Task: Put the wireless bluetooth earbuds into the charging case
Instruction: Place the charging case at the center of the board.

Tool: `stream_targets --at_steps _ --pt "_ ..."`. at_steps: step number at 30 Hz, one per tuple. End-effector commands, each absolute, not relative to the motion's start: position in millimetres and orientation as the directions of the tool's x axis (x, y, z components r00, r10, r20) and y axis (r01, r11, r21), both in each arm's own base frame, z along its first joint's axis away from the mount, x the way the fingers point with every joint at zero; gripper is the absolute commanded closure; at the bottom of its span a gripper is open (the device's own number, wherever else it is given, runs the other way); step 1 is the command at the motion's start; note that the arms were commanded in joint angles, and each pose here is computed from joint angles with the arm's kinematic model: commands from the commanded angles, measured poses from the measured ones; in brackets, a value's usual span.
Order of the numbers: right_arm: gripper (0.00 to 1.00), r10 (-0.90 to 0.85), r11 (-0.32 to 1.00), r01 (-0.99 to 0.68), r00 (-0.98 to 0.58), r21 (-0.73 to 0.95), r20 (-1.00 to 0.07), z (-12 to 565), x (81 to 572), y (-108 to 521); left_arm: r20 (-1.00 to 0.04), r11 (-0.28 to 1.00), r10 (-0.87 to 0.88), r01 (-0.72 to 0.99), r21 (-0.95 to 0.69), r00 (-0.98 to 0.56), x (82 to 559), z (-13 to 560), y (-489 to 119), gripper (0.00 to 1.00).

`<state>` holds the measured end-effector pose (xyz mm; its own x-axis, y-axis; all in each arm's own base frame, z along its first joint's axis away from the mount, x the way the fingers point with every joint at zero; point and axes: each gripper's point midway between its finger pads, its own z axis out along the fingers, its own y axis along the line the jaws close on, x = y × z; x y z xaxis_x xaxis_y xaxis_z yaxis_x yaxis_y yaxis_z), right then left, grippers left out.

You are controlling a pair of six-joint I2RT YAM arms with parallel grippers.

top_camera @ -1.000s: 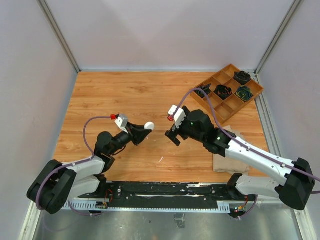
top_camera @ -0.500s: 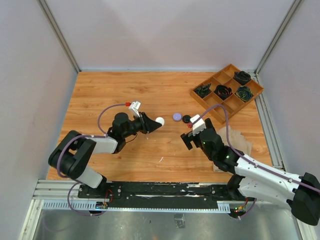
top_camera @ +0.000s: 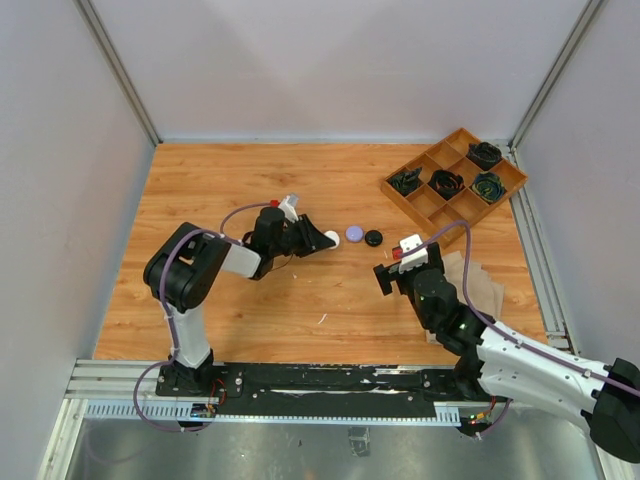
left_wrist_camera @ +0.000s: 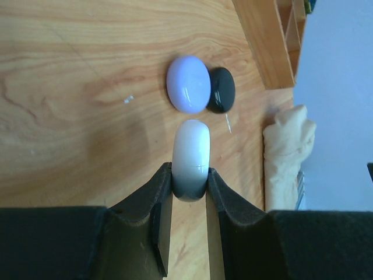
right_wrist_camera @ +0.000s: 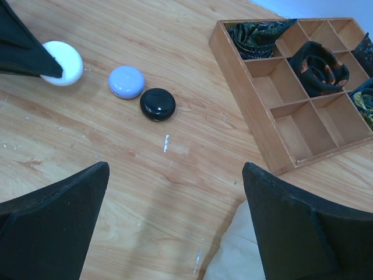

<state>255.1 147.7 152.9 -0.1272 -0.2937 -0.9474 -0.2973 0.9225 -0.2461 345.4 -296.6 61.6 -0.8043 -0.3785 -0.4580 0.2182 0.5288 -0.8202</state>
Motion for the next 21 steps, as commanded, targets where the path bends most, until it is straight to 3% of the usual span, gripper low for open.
stream_targets --at_steps 1,10,21 --pt "0.01 -0.268 0.939 -0.255 -0.123 -0.230 -0.956 158.9 260.4 144.2 -0.453 0.571 -0.404 0.168 -0.803 -0.795 365.7 51.0 -299.5 0.78" --pt "0.02 -0.268 0.938 -0.259 -0.124 -0.230 -0.955 157.2 260.6 145.0 -0.436 0.583 -0.411 0.137 -0.801 -0.800 382.2 34.5 -309.0 0.70" --pt "0.02 -0.269 0.937 -0.263 -0.126 -0.229 -0.955 156.7 260.8 146.4 -0.465 0.651 -0.395 0.116 -0.750 -0.792 383.5 23.2 -300.7 0.42"
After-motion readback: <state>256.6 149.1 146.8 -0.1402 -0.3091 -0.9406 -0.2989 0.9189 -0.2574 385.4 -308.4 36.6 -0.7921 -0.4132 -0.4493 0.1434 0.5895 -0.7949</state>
